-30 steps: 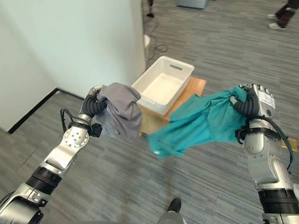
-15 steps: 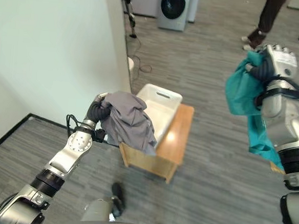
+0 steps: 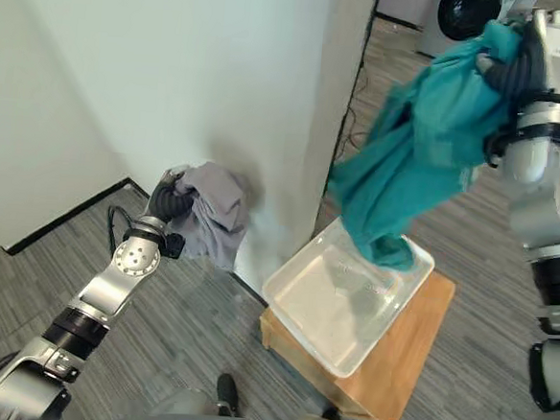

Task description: Pick up bed clothes into laundry basket.

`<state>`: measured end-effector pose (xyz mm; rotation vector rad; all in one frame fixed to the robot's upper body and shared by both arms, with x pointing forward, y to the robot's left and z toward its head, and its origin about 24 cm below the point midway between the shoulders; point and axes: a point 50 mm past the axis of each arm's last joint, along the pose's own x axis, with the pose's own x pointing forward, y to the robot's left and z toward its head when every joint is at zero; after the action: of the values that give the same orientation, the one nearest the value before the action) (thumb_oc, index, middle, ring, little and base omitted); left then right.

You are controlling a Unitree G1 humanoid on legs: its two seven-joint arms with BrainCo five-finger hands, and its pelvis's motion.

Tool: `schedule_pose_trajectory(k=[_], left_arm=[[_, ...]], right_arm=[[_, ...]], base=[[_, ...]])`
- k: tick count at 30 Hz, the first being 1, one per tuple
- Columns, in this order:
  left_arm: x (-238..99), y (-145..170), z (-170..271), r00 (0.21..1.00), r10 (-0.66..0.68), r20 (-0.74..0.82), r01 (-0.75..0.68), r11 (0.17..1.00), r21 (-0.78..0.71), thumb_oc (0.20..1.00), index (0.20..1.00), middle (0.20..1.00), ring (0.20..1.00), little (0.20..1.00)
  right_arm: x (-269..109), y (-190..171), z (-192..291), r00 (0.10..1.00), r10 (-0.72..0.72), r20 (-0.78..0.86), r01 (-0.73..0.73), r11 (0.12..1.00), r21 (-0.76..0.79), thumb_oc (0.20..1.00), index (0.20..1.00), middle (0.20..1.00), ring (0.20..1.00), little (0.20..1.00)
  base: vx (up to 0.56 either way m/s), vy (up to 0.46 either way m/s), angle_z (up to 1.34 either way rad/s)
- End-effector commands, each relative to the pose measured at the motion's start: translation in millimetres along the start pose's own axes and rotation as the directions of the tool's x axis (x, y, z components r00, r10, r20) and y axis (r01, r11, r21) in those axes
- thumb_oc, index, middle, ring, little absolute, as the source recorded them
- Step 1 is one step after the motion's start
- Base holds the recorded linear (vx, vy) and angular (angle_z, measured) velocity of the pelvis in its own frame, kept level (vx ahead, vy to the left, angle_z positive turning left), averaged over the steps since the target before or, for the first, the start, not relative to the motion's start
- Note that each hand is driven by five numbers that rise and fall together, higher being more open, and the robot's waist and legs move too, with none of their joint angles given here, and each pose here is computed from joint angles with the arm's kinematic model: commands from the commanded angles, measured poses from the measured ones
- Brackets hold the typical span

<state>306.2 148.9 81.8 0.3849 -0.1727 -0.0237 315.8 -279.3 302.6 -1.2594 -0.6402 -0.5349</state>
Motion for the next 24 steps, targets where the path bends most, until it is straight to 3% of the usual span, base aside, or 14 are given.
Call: schedule_pose_trajectory(k=[1,13,24], left_arm=[[12.7,-12.8,46.3,0.976,-0.02,0.218,0.034,0.997,-0.062,0.2,0.2,0.2,0.2,0.2],[6.6,-10.3,36.5,0.984,-0.006,0.177,0.019,0.997,-0.074,0.2,0.2,0.2,0.2,0.2],[5.6,-10.8,34.0,0.988,0.023,0.152,-0.006,0.994,-0.111,0.2,0.2,0.2,0.2,0.2]], right_arm=[[27.1,-47.0,25.0,0.974,-0.195,0.113,0.193,0.981,0.022,0.2,0.2,0.2,0.2,0.2],[29.2,-49.3,38.1,0.962,-0.228,0.149,0.219,0.973,0.072,0.2,0.2,0.2,0.2,0.2],[24.4,-42.8,54.5,0.946,-0.288,0.147,0.247,0.938,0.244,0.2,0.2,0.2,0.2,0.2]], base=[[0.02,-0.079,0.45],[-0.01,-0.053,0.17],[-0.01,-0.027,0.03]])
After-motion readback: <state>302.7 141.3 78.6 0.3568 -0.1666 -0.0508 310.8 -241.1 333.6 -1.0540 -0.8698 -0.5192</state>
